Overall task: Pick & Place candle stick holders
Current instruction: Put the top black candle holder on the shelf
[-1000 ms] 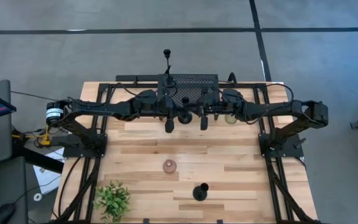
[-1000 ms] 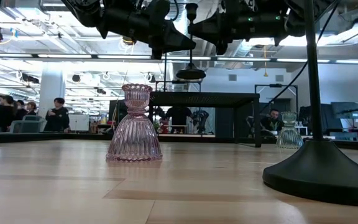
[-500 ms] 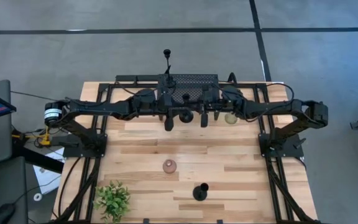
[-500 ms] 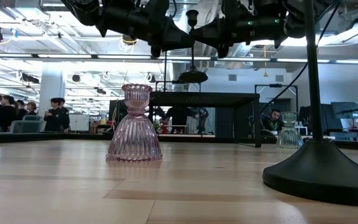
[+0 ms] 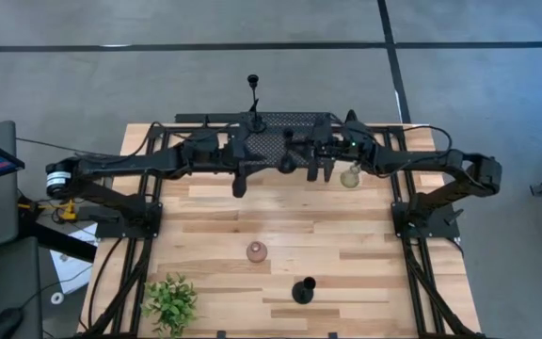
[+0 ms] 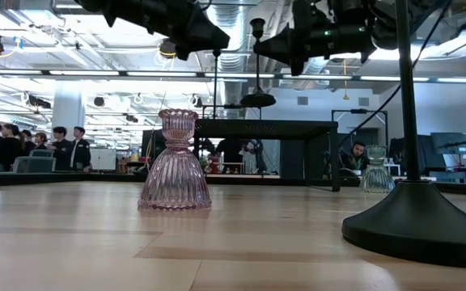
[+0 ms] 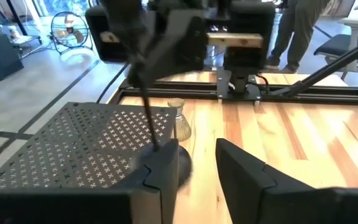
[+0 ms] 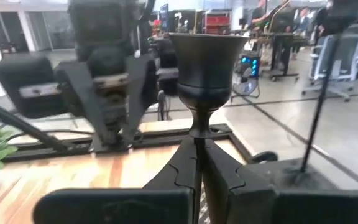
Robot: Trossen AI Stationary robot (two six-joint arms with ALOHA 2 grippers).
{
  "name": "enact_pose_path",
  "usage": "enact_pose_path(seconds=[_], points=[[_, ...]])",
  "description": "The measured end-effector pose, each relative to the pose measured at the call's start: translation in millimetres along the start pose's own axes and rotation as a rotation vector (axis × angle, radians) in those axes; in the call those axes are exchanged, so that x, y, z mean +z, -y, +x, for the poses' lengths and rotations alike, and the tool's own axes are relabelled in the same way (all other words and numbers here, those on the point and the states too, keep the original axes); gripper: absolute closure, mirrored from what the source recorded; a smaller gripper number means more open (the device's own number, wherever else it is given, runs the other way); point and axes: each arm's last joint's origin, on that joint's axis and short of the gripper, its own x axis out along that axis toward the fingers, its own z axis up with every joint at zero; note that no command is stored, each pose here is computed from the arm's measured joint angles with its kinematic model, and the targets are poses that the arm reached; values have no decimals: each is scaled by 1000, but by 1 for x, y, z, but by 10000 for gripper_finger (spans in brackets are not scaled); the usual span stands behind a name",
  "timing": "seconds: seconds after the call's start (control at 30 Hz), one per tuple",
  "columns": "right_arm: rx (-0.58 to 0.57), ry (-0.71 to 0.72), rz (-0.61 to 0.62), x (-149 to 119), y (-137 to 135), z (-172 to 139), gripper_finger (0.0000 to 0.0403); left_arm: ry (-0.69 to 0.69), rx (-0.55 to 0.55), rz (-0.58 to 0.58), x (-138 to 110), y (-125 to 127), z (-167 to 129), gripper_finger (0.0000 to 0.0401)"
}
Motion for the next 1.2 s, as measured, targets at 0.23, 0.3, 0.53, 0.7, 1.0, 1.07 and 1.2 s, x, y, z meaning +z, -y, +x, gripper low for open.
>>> enact_pose_path(seconds=[0.23, 0.3, 0.53, 0.7, 1.0, 1.07, 1.2], points=[[-37, 15, -10, -1, 21, 3, 403, -5, -16, 1, -11, 6, -12, 353], [-52, 21, -18, 1, 27, 6, 403, 2, -16, 1, -12, 7, -15, 374], [-85, 24, -20, 5, 52, 22, 403, 24, -7, 3, -17, 8, -29, 396], [-127, -6, -1, -4, 70, 28, 403, 28, 15, 3, -21, 9, -36, 397], [-180, 26, 17, -12, 92, 30, 403, 29, 21, 3, -27, 10, -37, 397], [-190, 27, 13, -12, 94, 29, 403, 28, 22, 4, -27, 10, -37, 398], [-202, 52, -1, -9, 98, 27, 403, 33, 30, 4, -26, 10, -37, 396]])
